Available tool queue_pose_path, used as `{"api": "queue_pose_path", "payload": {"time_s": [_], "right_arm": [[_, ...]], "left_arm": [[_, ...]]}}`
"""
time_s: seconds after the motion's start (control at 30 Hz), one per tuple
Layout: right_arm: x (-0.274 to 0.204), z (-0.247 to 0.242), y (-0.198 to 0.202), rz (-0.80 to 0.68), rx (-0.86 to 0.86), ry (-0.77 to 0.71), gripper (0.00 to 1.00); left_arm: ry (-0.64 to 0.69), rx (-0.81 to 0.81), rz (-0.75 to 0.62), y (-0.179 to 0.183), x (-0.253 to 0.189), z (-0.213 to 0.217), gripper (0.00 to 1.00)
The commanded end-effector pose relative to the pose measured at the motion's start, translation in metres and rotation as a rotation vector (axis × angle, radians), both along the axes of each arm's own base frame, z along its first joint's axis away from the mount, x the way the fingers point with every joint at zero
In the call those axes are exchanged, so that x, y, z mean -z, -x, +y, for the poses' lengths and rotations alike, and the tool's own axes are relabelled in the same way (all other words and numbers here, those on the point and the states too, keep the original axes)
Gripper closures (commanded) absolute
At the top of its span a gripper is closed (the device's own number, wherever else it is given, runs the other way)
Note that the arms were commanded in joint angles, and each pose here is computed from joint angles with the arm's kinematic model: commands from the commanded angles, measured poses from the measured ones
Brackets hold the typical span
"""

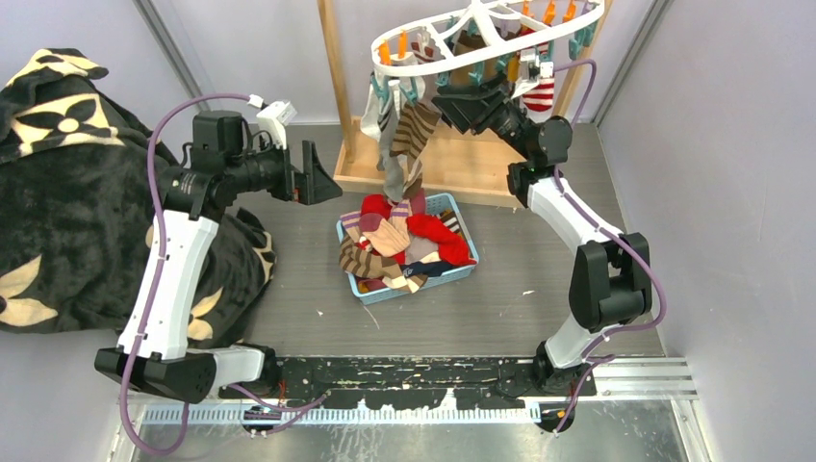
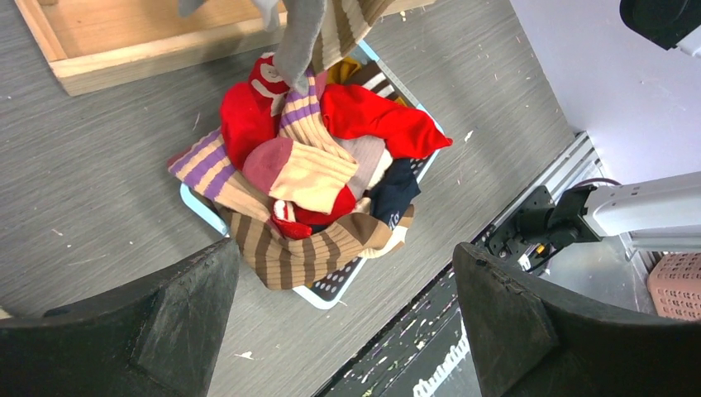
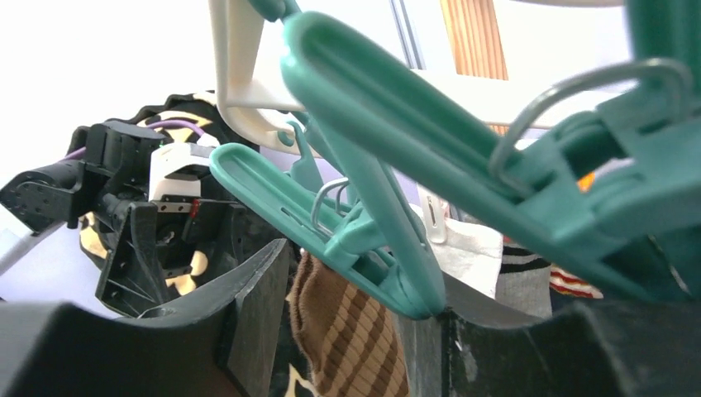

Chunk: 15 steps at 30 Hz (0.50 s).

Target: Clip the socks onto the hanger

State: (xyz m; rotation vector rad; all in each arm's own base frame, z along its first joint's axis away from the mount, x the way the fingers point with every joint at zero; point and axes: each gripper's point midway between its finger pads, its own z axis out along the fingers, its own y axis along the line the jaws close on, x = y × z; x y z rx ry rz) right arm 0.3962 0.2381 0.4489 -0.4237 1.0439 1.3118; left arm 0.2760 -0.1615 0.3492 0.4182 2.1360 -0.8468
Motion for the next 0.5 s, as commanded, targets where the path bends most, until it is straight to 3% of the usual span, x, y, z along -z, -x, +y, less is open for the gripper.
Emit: {"api": "queue_pose_path", "payload": {"time_s": [0.0,0.2,0.47], "right_arm": [[-0.034,-0.006,0.022,-0.106,-0.030,-0.061,0.46],[-0.007,-0.012,0.022,-0.026,0.013,-0.156,0.38],[0.016,-0.021,0.016,0.010,0.132,-0.121,0.29]], "left_arm": [[0.012,0.035,-0.075,0.007,-0.015,-0.002,0.00],[0.011,0.038,-0.078,0.010,-0.015,-0.002,0.00],[0.006,0.043,-0.087,0.013,-0.017,-0.001,0.00]]}}
